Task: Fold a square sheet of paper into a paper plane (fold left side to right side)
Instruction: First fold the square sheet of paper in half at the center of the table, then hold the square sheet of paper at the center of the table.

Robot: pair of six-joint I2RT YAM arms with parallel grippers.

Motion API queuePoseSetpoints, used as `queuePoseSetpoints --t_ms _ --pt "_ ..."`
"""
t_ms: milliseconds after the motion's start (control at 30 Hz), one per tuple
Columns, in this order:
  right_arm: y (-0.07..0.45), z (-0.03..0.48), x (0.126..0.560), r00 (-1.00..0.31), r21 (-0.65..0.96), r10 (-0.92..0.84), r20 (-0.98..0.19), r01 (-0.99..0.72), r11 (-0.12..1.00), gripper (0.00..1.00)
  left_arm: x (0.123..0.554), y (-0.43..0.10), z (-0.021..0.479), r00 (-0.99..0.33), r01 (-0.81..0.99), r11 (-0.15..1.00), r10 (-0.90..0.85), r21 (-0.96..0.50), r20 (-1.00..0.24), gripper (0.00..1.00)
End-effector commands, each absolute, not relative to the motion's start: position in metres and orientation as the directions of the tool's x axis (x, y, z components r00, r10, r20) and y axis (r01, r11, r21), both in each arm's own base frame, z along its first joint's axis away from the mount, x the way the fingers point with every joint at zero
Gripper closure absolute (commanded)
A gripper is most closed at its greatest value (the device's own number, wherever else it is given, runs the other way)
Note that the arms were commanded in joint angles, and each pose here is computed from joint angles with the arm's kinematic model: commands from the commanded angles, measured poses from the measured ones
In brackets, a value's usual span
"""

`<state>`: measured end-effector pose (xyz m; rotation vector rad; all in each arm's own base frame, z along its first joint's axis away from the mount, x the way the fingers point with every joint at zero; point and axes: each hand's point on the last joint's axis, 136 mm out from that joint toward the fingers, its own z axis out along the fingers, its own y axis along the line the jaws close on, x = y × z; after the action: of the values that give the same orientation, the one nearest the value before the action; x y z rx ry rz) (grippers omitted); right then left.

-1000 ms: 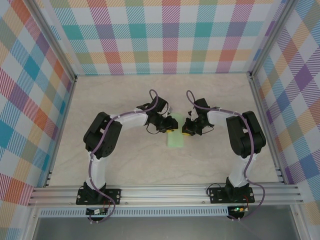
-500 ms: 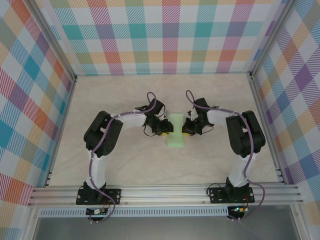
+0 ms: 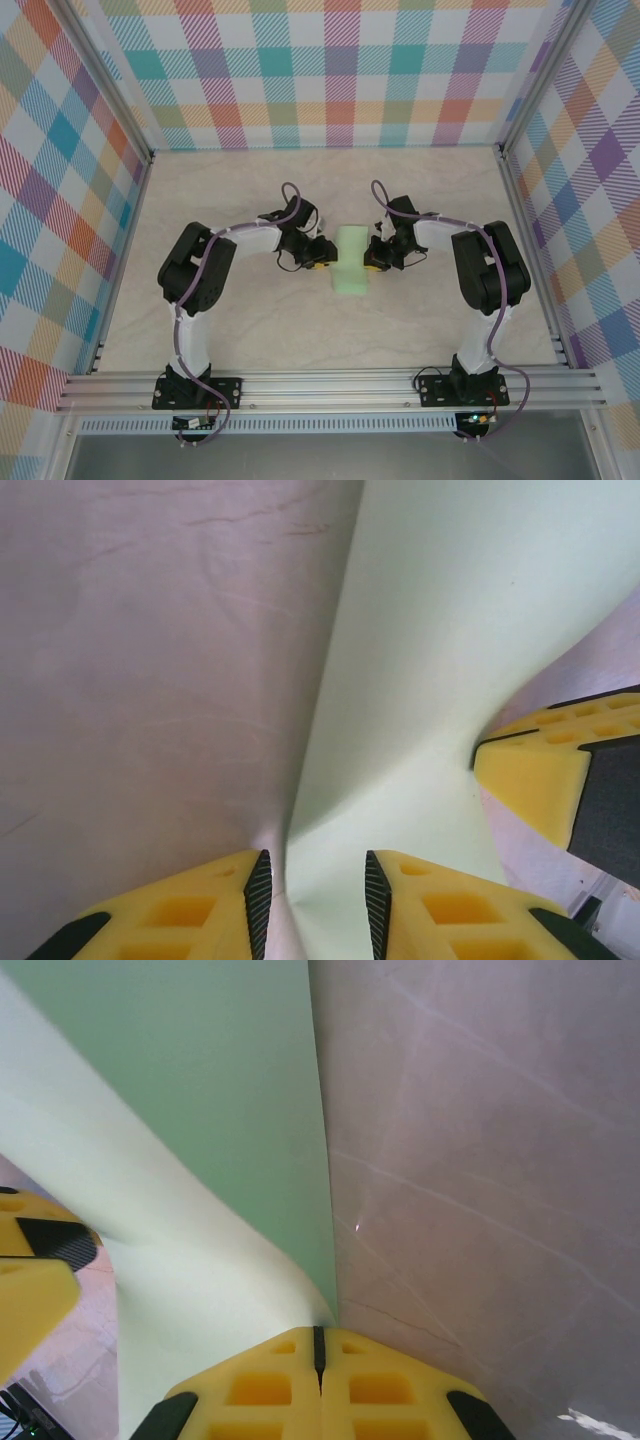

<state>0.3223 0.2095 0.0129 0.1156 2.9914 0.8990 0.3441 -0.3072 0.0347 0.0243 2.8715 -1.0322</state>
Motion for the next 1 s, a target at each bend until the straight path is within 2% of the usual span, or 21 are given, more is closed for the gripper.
queuePoseSetpoints --t_ms 0,200,433,833,967 --pt "0.187 -0.028 0.290 -0.990 0.405 0.069 0.125 0.114 0.907 0.95 0.347 -0.308 0.068 -0.987 0.098 0.742 -0.011 -0.664 -0.158 0.67" --pt "0.187 -0.027 0.290 -0.990 0.406 0.070 0.123 0.115 0.907 0.95 0.339 -0.340 0.087 -0.979 0.176 0.674 0.047 -0.717 -0.197 0.69" --pt "0.188 -0.026 0.291 -0.990 0.410 0.070 0.122 0.114 0.905 0.95 0.337 -0.370 0.061 -0.985 0.171 0.664 0.088 -0.728 -0.151 0.71" --pt "0.190 -0.024 0.292 -0.991 0.419 0.066 0.113 0.108 0.902 0.95 0.329 -0.354 0.024 -0.991 0.136 0.747 0.091 -0.651 -0.102 0.72" --pt "0.198 -0.006 0.304 -0.997 0.484 0.065 0.042 0.077 0.871 0.95 0.326 -0.350 0.018 -0.991 0.130 0.761 0.093 -0.636 -0.091 0.72"
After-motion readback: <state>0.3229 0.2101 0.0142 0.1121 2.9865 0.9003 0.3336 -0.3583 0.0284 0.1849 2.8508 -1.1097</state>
